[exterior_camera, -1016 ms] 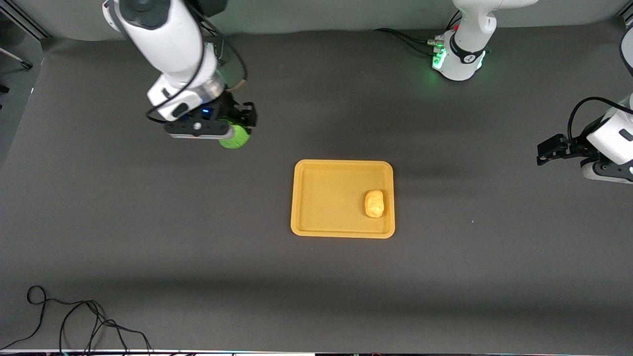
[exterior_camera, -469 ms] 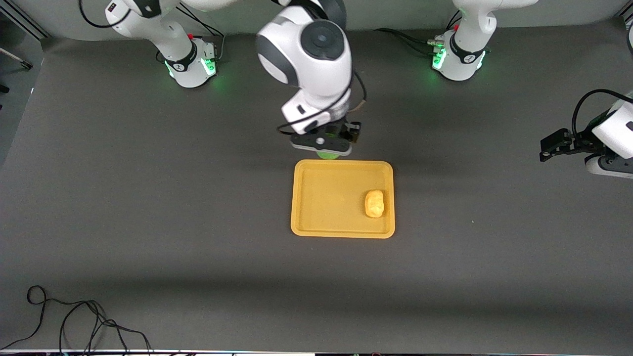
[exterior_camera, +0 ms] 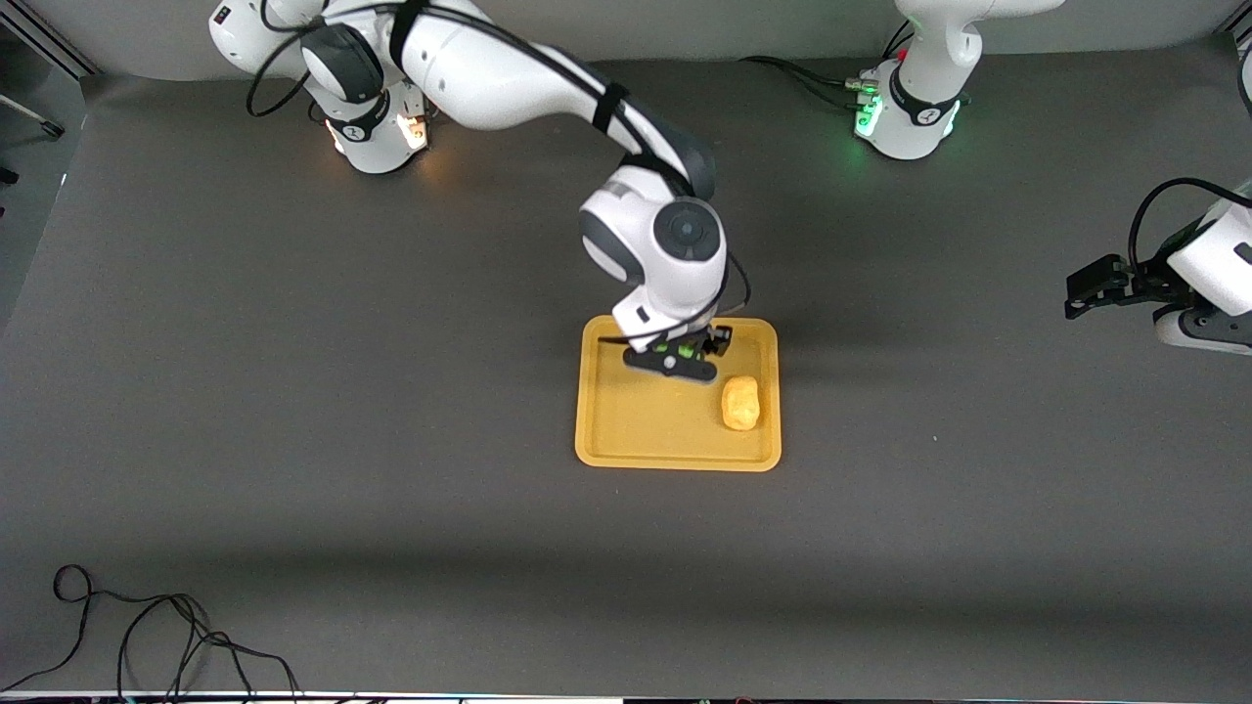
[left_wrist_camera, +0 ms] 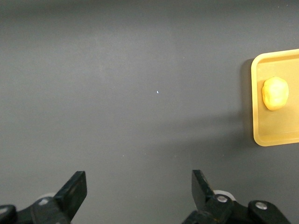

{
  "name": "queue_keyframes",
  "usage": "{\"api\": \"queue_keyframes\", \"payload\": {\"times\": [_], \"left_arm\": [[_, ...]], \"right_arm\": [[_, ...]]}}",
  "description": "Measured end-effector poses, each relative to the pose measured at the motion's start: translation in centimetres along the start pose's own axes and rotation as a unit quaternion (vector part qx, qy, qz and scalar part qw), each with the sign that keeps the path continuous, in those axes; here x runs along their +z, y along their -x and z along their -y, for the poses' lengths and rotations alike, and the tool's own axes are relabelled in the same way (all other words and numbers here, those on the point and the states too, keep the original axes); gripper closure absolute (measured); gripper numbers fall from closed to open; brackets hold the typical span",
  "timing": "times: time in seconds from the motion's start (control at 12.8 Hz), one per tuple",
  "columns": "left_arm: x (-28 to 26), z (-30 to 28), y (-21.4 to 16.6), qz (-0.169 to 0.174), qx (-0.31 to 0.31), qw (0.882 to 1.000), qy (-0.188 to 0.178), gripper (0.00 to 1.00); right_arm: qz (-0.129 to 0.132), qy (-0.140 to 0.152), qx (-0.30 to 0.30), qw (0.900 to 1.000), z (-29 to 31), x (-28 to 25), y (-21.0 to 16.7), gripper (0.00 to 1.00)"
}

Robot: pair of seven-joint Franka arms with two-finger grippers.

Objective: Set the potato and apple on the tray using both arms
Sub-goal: 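Carry the green apple over the tray and lower it beside the potato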

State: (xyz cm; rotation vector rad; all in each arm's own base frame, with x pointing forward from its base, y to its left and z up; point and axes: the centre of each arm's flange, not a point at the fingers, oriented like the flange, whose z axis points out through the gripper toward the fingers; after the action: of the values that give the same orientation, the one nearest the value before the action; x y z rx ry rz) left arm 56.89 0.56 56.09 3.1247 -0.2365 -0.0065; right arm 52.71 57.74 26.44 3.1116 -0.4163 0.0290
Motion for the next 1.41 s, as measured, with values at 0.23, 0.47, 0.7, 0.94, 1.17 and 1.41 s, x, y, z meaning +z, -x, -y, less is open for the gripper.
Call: {"api": "queue_keyframes", "payload": {"times": [0.23, 0.47, 0.7, 0.94, 1.17, 1.41], "left_arm": [[0.4, -0.2, -0.2, 0.003, 0.002, 1.0, 0.001, 0.0], [0.5, -0.3, -0.3, 0.004, 0.003, 1.0, 0.001, 0.0], [0.5, -0.5, -0.3, 0.004, 0.004, 1.0, 0.001, 0.0], [0.5, -0.5, -0.3, 0.004, 0.005, 1.0, 0.001, 0.0], [0.5, -0.5, -0.3, 0.004, 0.005, 1.0, 0.001, 0.0], [0.4, -0.5, -0.3, 0.004, 0.005, 1.0, 0.001, 0.0]], "right_arm": [[-0.015, -0.007, 0.009, 1.0, -1.2, 5.1, -1.7, 0.29], [-0.018, -0.009, 0.006, 1.0, -1.3, 7.6, -1.4, 0.29], [-0.022, -0.008, 0.005, 1.0, -1.4, 7.8, -1.6, 0.14], [-0.026, -0.011, 0.007, 1.0, -1.2, 4.6, -2.3, 0.0], [-0.019, -0.006, 0.011, 1.0, -1.6, -7.0, -2.1, 0.0], [-0.015, -0.005, 0.014, 1.0, -4.7, -19.9, -1.4, 0.0]]}}
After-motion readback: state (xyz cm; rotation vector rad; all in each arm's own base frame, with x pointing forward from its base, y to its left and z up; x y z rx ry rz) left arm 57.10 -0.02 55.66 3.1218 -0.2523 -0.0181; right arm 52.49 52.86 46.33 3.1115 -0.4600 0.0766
